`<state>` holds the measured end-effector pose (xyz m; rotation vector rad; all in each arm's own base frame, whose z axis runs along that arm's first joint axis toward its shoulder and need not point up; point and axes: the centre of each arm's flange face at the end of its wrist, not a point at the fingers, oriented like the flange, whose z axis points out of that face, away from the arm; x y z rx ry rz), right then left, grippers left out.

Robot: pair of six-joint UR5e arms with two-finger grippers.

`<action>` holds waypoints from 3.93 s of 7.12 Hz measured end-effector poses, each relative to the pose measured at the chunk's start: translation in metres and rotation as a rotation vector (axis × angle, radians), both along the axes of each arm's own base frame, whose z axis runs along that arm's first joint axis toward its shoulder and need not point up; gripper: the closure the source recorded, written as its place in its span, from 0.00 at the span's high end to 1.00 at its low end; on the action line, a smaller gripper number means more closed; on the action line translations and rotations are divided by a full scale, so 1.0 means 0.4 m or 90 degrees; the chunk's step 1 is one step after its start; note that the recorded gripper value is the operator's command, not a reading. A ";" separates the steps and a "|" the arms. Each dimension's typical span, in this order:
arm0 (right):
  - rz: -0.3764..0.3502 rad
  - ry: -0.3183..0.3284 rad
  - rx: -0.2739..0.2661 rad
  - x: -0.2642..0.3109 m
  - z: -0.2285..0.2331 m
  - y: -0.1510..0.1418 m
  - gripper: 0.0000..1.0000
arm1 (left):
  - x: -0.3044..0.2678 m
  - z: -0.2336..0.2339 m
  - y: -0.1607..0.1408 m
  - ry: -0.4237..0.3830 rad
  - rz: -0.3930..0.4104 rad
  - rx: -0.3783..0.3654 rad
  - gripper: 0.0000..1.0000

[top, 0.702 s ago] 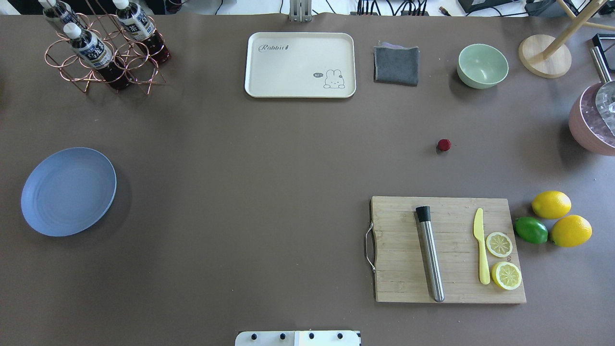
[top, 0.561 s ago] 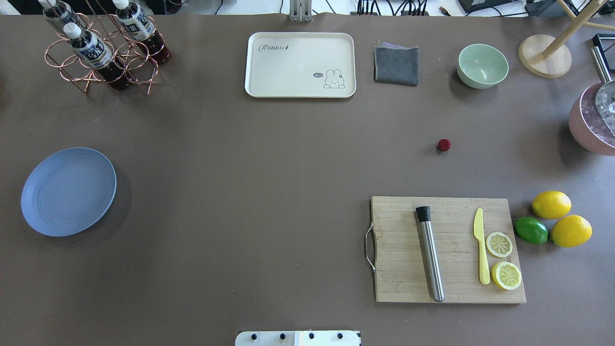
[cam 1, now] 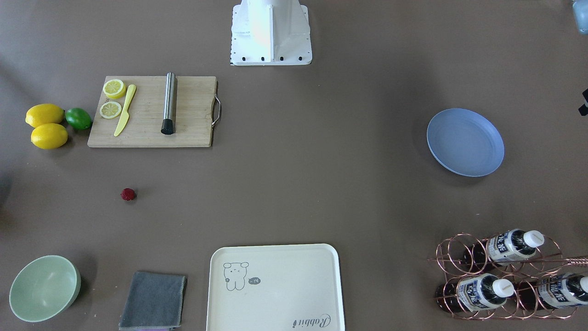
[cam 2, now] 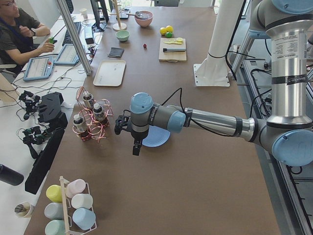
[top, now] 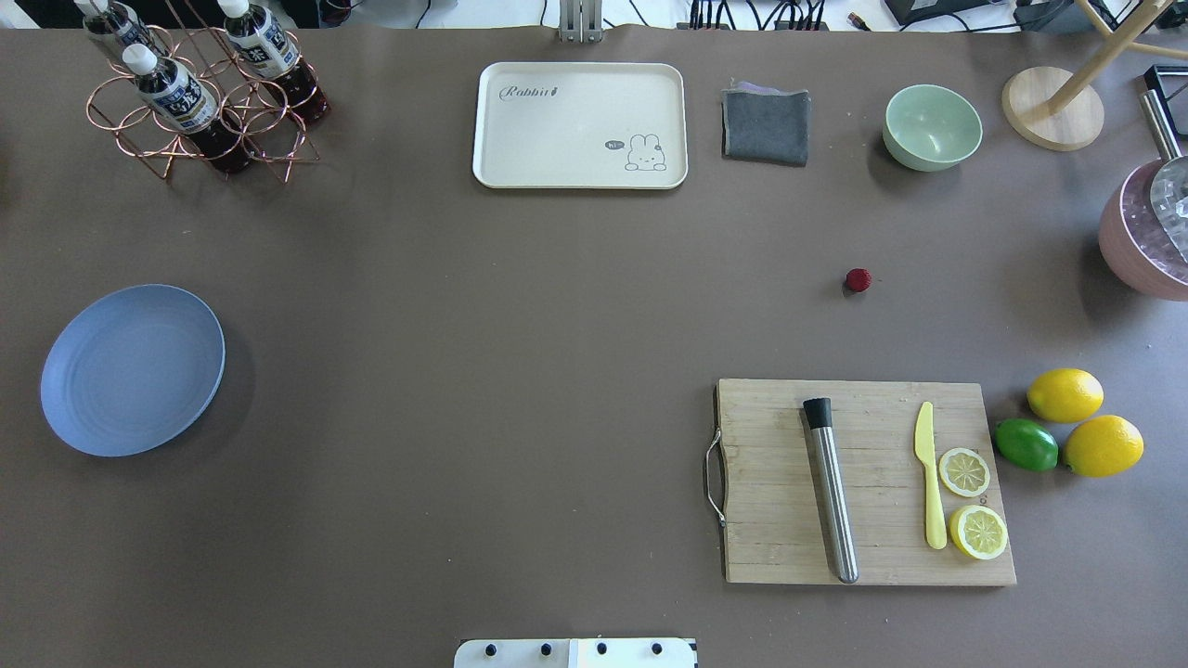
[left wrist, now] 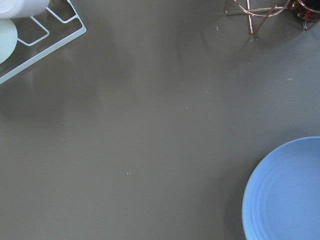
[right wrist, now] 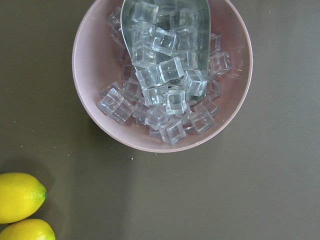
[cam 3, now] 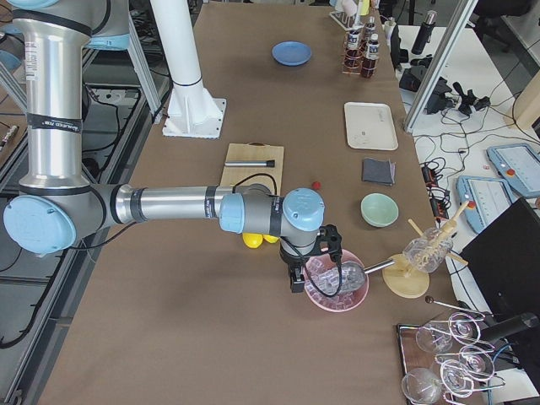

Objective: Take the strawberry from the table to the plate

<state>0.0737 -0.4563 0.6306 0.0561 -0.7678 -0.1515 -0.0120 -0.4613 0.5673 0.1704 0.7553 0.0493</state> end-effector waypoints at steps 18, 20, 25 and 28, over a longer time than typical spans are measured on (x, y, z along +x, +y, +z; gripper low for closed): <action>-0.026 -0.040 -0.001 -0.091 -0.040 -0.020 1.00 | 0.230 0.170 0.066 0.090 -0.018 -0.031 0.98; -0.057 -0.041 0.016 -0.148 -0.063 -0.029 1.00 | 0.373 0.199 0.065 0.111 -0.037 -0.043 0.96; -0.075 -0.041 0.017 -0.183 -0.063 -0.027 1.00 | 0.477 0.217 0.019 0.117 -0.024 -0.054 0.32; -0.076 -0.042 0.015 -0.184 -0.060 -0.024 1.00 | 0.478 0.217 0.018 0.118 -0.024 -0.054 0.00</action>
